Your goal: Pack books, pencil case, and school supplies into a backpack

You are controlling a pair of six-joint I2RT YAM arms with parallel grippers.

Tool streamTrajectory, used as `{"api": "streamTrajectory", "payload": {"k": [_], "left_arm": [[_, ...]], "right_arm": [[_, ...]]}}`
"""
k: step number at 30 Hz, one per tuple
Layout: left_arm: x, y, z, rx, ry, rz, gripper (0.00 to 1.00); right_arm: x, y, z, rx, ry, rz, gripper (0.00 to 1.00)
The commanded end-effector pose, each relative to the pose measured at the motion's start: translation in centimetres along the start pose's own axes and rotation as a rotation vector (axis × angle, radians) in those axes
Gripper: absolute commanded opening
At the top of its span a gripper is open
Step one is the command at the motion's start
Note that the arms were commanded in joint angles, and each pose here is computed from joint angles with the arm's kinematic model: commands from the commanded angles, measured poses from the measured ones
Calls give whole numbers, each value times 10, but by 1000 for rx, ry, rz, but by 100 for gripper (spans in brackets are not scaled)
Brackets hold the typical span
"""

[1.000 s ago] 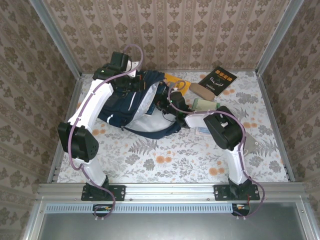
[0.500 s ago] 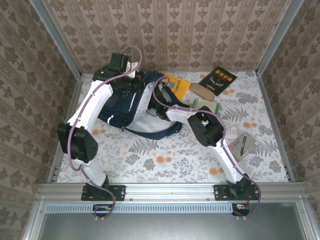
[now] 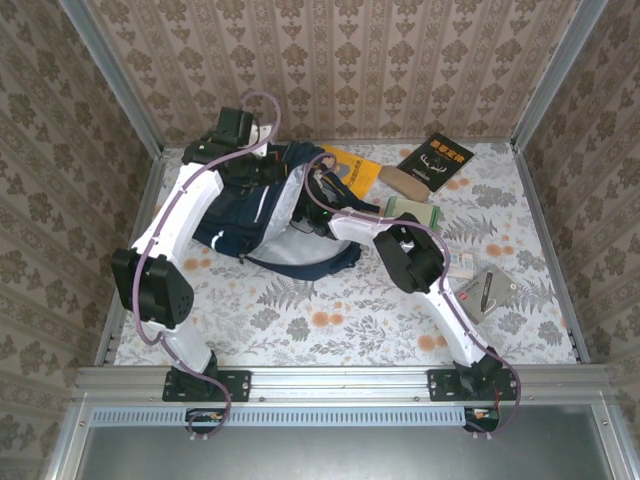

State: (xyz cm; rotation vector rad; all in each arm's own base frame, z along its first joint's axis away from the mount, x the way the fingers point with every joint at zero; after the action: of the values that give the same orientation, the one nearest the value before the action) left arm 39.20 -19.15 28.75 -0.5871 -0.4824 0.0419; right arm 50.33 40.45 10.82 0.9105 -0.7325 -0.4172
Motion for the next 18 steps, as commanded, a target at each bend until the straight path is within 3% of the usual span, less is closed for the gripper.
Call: {"api": "streamTrajectory", "payload": {"k": [1, 8, 18], "left_arm": [[10, -7, 27, -15, -90, -48, 0], [4, 19, 26, 78, -82, -47, 0], [-20, 58, 29, 193, -50, -35, 0]], "right_arm": [[11, 27, 32, 52, 13, 30, 68], [11, 24, 77, 67, 107, 65, 67], [20, -14, 162, -77, 207, 266, 57]]}}
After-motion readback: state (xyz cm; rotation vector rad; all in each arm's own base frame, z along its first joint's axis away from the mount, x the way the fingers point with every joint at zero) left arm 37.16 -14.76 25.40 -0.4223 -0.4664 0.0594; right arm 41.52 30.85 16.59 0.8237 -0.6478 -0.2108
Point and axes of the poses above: each hand's point on the last joint's axis, 136 mm out from that joint toward the fingers, its own z axis back along the fingers, its own y axis along the line the jaws close on, x = y × z, the point moved 4 cm from there along z, back along the fingers, and after that the axes turned 14 degrees about z, right-handed, at the moved point
